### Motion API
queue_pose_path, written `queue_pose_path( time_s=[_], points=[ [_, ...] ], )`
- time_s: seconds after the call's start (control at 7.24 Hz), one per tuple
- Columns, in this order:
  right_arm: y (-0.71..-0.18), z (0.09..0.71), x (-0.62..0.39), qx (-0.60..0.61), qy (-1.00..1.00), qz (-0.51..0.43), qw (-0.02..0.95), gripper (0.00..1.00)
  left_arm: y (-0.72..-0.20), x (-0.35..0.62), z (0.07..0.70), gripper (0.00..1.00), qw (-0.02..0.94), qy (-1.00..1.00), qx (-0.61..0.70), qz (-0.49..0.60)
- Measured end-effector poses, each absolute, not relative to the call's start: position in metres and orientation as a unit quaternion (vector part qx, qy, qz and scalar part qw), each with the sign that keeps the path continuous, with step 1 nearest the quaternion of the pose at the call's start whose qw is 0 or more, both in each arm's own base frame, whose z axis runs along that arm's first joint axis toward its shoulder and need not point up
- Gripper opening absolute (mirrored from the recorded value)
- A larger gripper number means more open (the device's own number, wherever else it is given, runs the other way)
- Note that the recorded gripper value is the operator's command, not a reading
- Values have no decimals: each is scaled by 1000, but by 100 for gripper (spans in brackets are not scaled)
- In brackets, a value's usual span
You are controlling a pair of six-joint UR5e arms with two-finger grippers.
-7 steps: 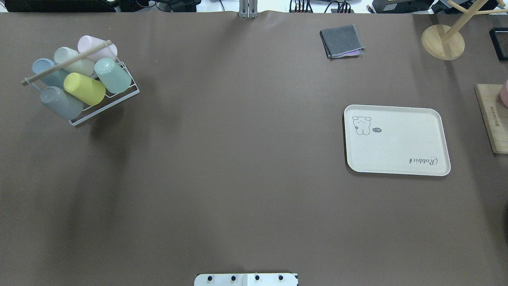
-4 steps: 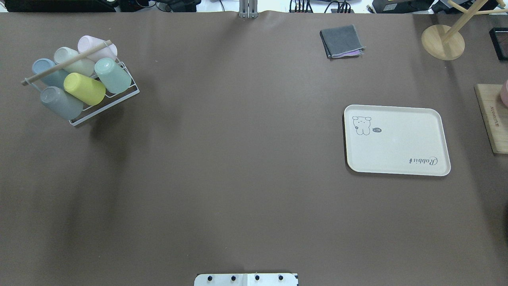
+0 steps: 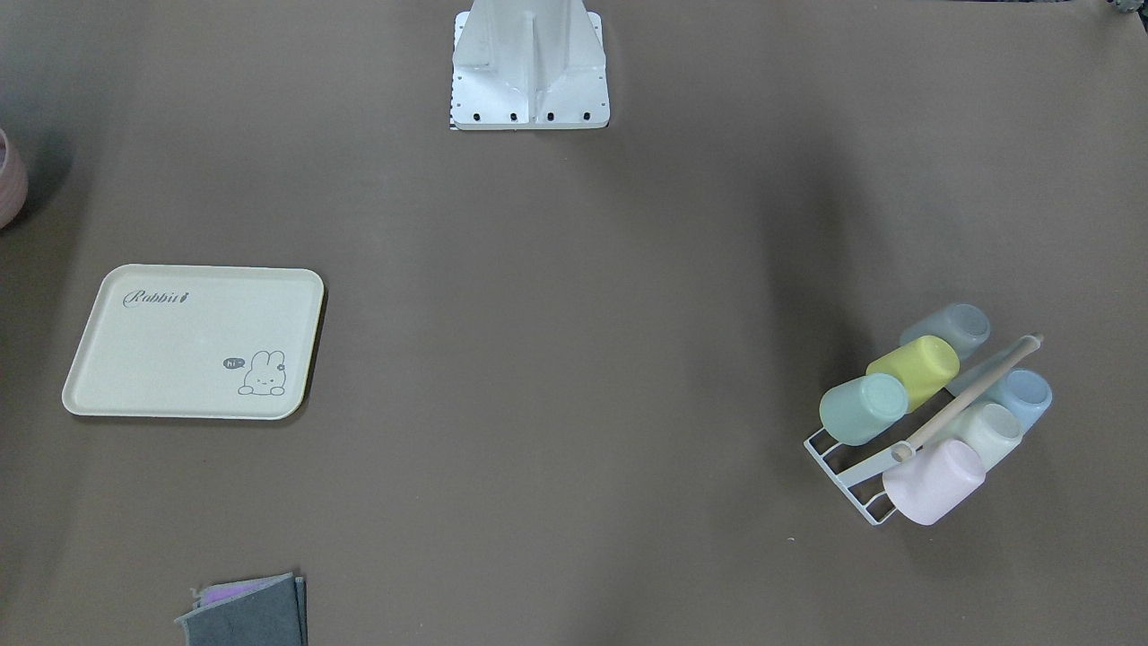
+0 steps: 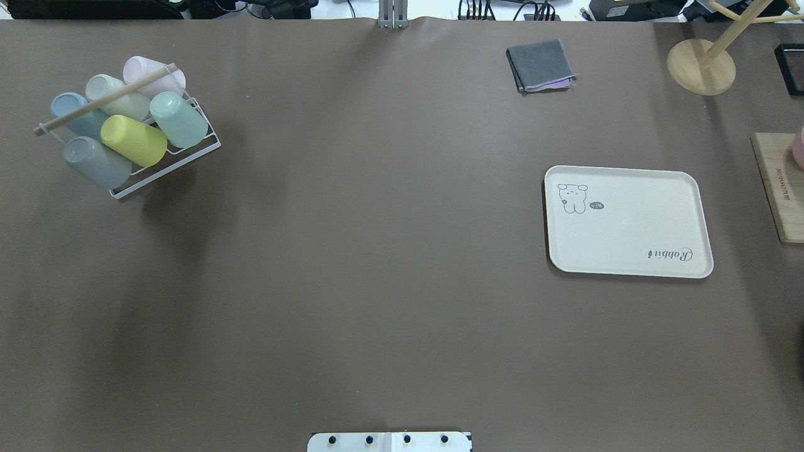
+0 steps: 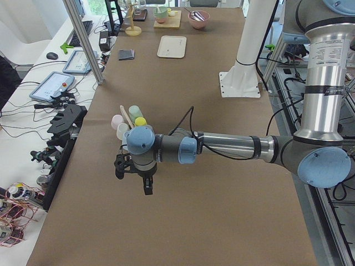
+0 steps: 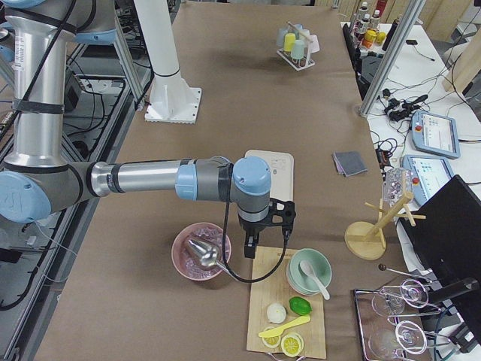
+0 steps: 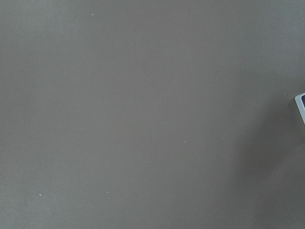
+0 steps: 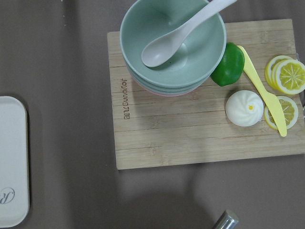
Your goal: Pick up and place green cup on tray
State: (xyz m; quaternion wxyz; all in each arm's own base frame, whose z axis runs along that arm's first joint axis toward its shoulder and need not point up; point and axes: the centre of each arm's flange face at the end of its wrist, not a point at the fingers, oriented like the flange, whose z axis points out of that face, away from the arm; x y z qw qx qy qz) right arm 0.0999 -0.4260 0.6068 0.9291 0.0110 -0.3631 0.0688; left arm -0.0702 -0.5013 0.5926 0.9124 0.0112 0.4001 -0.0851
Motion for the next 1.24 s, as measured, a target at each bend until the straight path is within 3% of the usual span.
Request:
queue_pose_path(
  time_s=[0.41, 0.97, 1.24],
  points=[
    [-434, 602, 89, 25, -378, 53, 924, 100, -502, -25, 445, 99, 898, 418, 29, -134],
    [-464, 594, 18, 37, -443, 34, 895, 100, -523, 161, 247, 99, 901, 425, 87, 24],
    [-479, 616, -34, 37, -466, 36, 883, 100, -520, 227, 206, 99, 908, 383, 139, 99]
  ],
)
